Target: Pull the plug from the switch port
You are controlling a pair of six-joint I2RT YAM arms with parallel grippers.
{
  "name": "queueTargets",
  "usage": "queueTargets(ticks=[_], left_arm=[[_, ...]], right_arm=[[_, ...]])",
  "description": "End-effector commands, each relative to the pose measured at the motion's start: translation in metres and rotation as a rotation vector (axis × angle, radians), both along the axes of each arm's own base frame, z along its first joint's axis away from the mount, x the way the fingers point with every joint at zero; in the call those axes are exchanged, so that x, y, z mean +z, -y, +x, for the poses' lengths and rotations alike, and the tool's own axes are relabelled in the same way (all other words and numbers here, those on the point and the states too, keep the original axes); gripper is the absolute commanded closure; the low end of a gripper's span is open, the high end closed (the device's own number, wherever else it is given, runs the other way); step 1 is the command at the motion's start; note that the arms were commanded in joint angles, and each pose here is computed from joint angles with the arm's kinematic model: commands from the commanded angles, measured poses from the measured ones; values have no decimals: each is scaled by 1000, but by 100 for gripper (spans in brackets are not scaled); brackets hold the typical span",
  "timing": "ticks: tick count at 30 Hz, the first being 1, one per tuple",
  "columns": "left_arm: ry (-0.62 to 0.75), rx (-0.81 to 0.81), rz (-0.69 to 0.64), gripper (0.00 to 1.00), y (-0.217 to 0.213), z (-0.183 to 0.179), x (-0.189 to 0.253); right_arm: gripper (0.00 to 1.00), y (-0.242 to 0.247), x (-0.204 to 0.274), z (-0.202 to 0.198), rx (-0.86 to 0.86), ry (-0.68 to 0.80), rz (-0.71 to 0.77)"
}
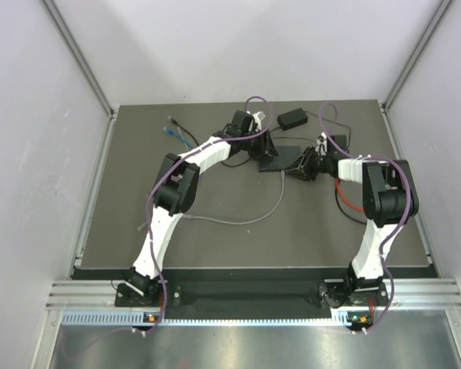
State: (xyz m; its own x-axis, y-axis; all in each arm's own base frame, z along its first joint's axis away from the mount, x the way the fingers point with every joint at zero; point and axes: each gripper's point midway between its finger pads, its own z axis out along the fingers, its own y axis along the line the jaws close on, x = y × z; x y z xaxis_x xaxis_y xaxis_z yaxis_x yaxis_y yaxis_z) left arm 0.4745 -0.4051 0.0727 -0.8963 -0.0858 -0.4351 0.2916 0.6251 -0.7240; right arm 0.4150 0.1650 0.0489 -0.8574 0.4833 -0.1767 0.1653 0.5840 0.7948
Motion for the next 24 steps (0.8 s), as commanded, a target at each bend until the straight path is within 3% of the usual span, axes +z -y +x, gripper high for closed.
queueTargets(ticks=[1,7,24], left_arm=[[45,-41,-72,55,25,-3,25],[-122,99,109,64,1,-6,-23],[-263,145,176,64,-11,-24,-61]], right_arm=[[70,0,1,7,7,64,-2],[69,1,-9,10,18,71,-6],[69,-8,-31,13,-88,29,79]])
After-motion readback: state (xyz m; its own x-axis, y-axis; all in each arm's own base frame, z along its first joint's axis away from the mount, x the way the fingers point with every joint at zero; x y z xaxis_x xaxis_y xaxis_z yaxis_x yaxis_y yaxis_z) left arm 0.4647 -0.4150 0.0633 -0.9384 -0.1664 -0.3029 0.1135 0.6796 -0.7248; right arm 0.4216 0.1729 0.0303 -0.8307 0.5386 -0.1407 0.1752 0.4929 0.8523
